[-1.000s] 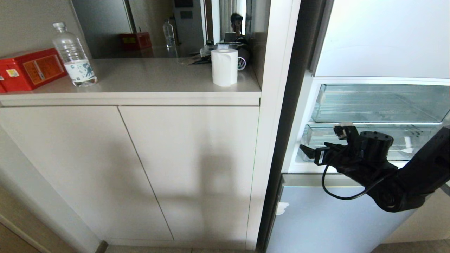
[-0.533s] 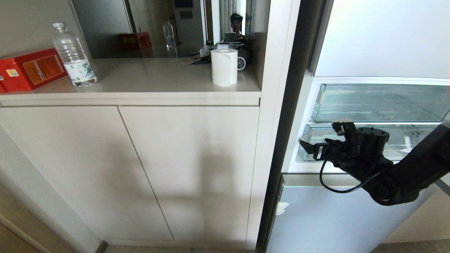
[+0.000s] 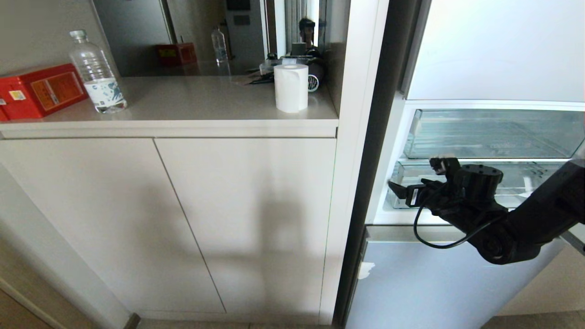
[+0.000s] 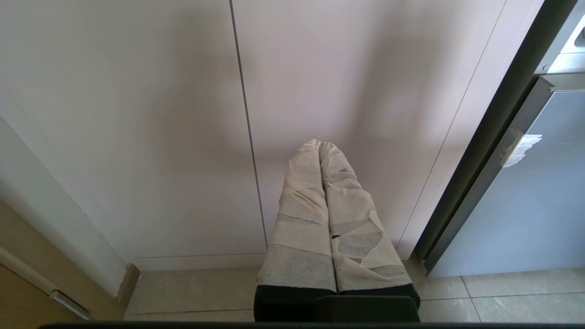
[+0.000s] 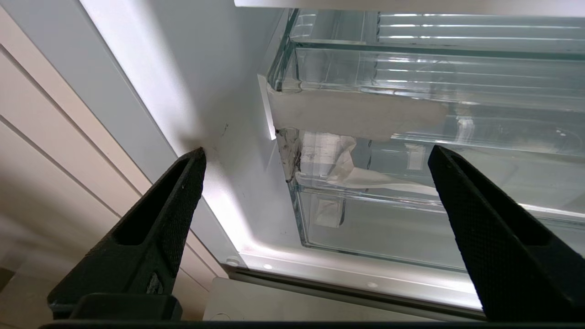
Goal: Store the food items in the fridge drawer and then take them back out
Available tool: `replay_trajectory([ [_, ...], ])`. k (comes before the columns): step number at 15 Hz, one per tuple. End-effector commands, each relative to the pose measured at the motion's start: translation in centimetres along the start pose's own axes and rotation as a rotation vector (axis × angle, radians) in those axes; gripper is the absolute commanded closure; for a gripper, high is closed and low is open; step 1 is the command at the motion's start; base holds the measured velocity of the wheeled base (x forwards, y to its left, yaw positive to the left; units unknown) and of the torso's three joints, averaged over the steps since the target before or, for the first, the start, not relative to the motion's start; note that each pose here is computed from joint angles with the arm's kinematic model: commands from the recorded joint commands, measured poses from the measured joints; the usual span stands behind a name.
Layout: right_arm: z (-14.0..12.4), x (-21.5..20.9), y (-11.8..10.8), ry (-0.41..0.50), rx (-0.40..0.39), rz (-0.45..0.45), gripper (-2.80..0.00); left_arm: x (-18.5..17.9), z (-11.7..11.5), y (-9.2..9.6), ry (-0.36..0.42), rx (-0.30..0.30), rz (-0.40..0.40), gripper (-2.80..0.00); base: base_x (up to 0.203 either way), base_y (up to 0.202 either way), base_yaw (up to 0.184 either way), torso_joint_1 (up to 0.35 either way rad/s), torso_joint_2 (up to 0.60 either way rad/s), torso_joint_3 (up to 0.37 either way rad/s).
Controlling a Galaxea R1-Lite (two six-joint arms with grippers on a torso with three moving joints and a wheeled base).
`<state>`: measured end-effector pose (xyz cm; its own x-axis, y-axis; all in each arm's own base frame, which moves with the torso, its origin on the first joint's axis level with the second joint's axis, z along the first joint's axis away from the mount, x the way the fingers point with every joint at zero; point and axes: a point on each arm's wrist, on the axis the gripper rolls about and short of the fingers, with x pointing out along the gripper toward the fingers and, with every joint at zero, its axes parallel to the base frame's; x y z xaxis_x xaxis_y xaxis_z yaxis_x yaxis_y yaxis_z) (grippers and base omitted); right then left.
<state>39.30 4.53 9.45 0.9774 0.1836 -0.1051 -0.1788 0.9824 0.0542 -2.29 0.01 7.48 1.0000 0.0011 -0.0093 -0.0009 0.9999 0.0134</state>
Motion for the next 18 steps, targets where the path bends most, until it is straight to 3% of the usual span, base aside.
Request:
replay_trajectory([
  [1, 0.1, 0.1, 0.1, -0.011, 0.000, 0.001, -2.40, 0.0, 0.0, 0.0, 0.001, 0.000, 0.000, 0.00, 0.000, 0.000, 0.000, 0.000, 0.00, 0.000],
  [2, 0.0, 0.0, 0.1, -0.010, 0.000, 0.001, 0.00, 0.0, 0.0, 0.0, 0.001, 0.000, 0.000, 0.00, 0.000, 0.000, 0.000, 0.000, 0.00, 0.000],
  [5, -0.2, -0.1, 0.3, -0.001, 0.000, 0.007, 0.00, 0.0, 0.0, 0.0, 0.000, 0.000, 0.000, 0.00, 0.000, 0.000, 0.000, 0.000, 0.00, 0.000],
  [10, -0.4, 0.5, 2.7, -0.008, -0.008, 0.018, 0.00, 0.0, 0.0, 0.0, 0.001, 0.000, 0.000, 0.00, 0.000, 0.000, 0.000, 0.000, 0.00, 0.000],
  [14, -0.4, 0.5, 3.0, -0.008, -0.008, 0.002, 0.00, 0.0, 0.0, 0.0, 0.001, 0.000, 0.000, 0.00, 0.000, 0.000, 0.000, 0.000, 0.00, 0.000],
  [18, 1.0, -1.9, 3.9, -0.012, 0.024, 0.024, 0.00, 0.0, 0.0, 0.0, 0.000, 0.000, 0.000, 0.00, 0.000, 0.000, 0.000, 0.000, 0.00, 0.000],
])
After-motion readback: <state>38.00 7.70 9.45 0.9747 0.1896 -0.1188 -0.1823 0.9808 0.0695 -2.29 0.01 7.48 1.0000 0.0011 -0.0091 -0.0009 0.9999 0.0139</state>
